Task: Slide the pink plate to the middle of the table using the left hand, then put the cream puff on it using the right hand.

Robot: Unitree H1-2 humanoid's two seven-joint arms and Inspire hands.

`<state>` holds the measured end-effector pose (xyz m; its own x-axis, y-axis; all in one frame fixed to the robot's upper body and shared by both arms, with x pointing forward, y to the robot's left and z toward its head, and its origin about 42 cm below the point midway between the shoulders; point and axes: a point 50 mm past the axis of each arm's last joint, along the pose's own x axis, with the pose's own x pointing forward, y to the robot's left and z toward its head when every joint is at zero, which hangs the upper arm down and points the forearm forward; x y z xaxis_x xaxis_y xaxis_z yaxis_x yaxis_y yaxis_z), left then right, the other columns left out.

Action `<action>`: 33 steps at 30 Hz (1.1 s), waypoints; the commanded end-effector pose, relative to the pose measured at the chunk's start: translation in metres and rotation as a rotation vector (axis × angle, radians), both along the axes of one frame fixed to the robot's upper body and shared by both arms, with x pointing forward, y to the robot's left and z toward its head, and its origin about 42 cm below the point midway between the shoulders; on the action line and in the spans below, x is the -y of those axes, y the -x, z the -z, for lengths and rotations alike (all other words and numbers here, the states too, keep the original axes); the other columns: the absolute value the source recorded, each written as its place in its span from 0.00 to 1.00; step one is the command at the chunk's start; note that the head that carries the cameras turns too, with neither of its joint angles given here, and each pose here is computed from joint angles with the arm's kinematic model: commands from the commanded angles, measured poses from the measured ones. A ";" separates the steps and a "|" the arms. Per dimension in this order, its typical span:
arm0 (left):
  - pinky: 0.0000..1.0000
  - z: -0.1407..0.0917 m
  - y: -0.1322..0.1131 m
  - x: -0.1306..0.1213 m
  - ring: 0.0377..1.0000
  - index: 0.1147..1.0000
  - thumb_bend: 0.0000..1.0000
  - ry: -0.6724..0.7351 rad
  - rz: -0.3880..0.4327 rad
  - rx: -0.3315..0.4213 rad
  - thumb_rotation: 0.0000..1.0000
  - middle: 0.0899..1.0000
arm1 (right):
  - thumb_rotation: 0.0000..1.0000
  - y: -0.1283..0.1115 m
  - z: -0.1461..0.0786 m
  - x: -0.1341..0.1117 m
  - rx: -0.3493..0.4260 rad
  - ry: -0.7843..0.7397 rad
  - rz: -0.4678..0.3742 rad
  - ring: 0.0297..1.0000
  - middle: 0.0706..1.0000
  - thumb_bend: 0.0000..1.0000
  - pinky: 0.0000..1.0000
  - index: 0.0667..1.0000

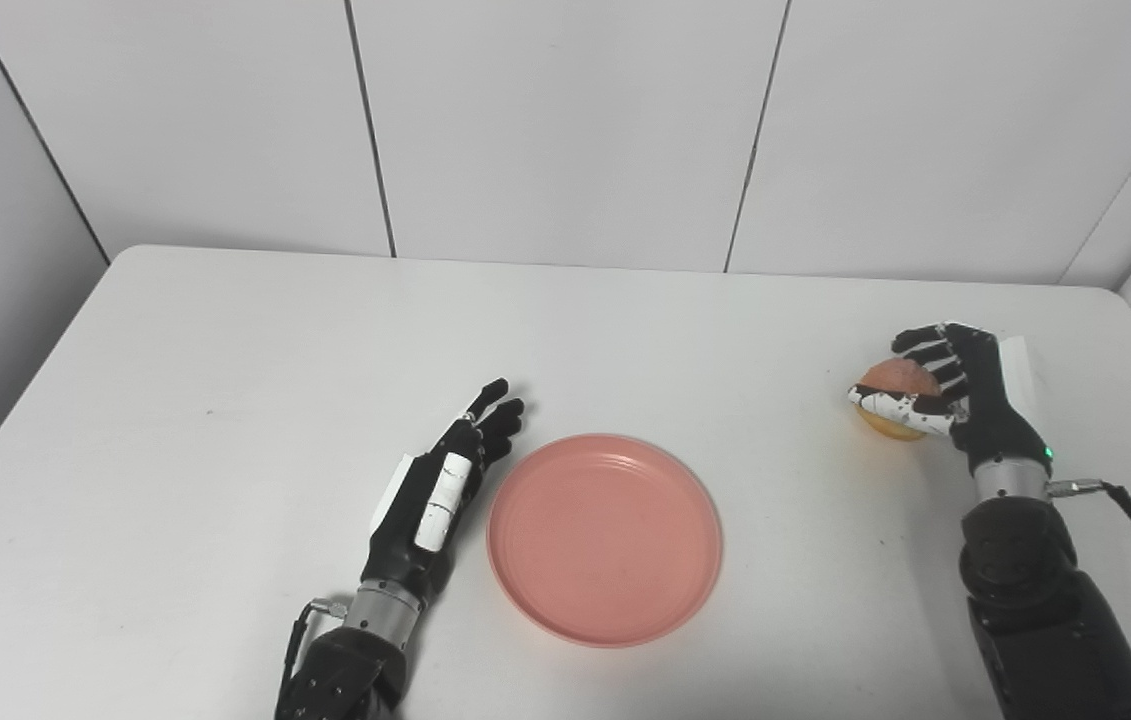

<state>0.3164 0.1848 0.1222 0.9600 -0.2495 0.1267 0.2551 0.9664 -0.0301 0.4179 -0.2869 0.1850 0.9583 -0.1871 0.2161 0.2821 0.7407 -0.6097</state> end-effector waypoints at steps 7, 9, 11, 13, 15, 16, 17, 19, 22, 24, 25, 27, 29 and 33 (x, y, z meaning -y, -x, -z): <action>0.93 0.004 0.003 0.003 0.91 0.87 0.77 -0.007 0.001 0.002 0.96 0.89 | 0.00 0.008 -0.034 -0.027 0.152 -0.013 -0.118 0.35 0.41 0.50 0.22 0.50; 0.93 0.004 0.003 0.002 0.91 0.87 0.77 -0.008 0.002 0.003 0.96 0.89 | 0.00 0.010 -0.036 -0.032 0.161 -0.010 -0.136 0.34 0.43 0.50 0.25 0.50; 0.93 0.005 0.002 0.002 0.91 0.88 0.76 -0.009 0.005 0.008 0.97 0.89 | 0.00 0.013 -0.039 -0.038 0.167 -0.016 -0.163 0.34 0.43 0.50 0.25 0.51; 0.93 0.004 0.002 0.002 0.90 0.88 0.76 -0.012 0.000 0.004 0.97 0.89 | 0.00 0.018 -0.042 -0.048 0.173 -0.018 -0.194 0.34 0.43 0.50 0.25 0.50; 0.92 0.003 0.003 0.003 0.90 0.87 0.77 -0.006 -0.001 -0.002 0.96 0.88 | 0.00 0.022 -0.045 -0.055 0.179 -0.016 -0.222 0.34 0.43 0.50 0.25 0.50; 0.93 0.003 0.004 0.003 0.90 0.87 0.77 -0.003 0.001 -0.003 0.96 0.89 | 0.00 0.024 -0.046 -0.059 0.180 -0.015 -0.232 0.34 0.43 0.50 0.25 0.50; 0.93 0.003 0.004 0.003 0.91 0.87 0.77 -0.004 0.002 -0.003 0.96 0.89 | 0.00 0.027 -0.047 -0.064 0.187 -0.012 -0.247 0.34 0.43 0.50 0.26 0.50; 0.93 0.003 0.004 0.003 0.91 0.88 0.77 -0.005 0.001 -0.006 0.96 0.89 | 0.00 0.032 -0.047 -0.073 0.194 -0.009 -0.283 0.39 0.38 0.51 0.21 0.48; 0.93 0.003 0.004 0.002 0.91 0.88 0.76 -0.003 0.003 -0.005 0.96 0.89 | 0.00 0.038 -0.046 -0.085 0.194 -0.016 -0.340 0.39 0.43 0.51 0.24 0.47; 0.93 0.003 0.005 0.002 0.91 0.87 0.76 -0.005 -0.001 -0.008 0.96 0.89 | 0.00 0.043 -0.044 -0.094 0.196 -0.018 -0.382 0.39 0.48 0.51 0.30 0.45; 0.93 0.003 0.005 0.002 0.91 0.87 0.76 -0.005 0.000 -0.008 0.95 0.89 | 0.00 0.045 -0.043 -0.098 0.199 -0.017 -0.401 0.39 0.49 0.51 0.32 0.45; 0.94 0.005 0.004 0.001 0.92 0.88 0.75 -0.004 0.005 0.000 0.96 0.89 | 0.00 0.050 -0.041 -0.107 0.200 -0.016 -0.439 0.39 0.51 0.51 0.33 0.43; 0.94 0.005 0.004 0.001 0.91 0.88 0.75 0.000 0.005 -0.004 0.96 0.89 | 0.00 0.055 -0.040 -0.114 0.195 0.010 -0.454 0.39 0.51 0.51 0.32 0.43; 0.94 0.005 0.004 0.001 0.91 0.88 0.75 -0.007 0.006 0.001 0.96 0.89 | 0.00 0.066 -0.037 -0.128 0.196 0.054 -0.504 0.43 0.49 0.51 0.26 0.41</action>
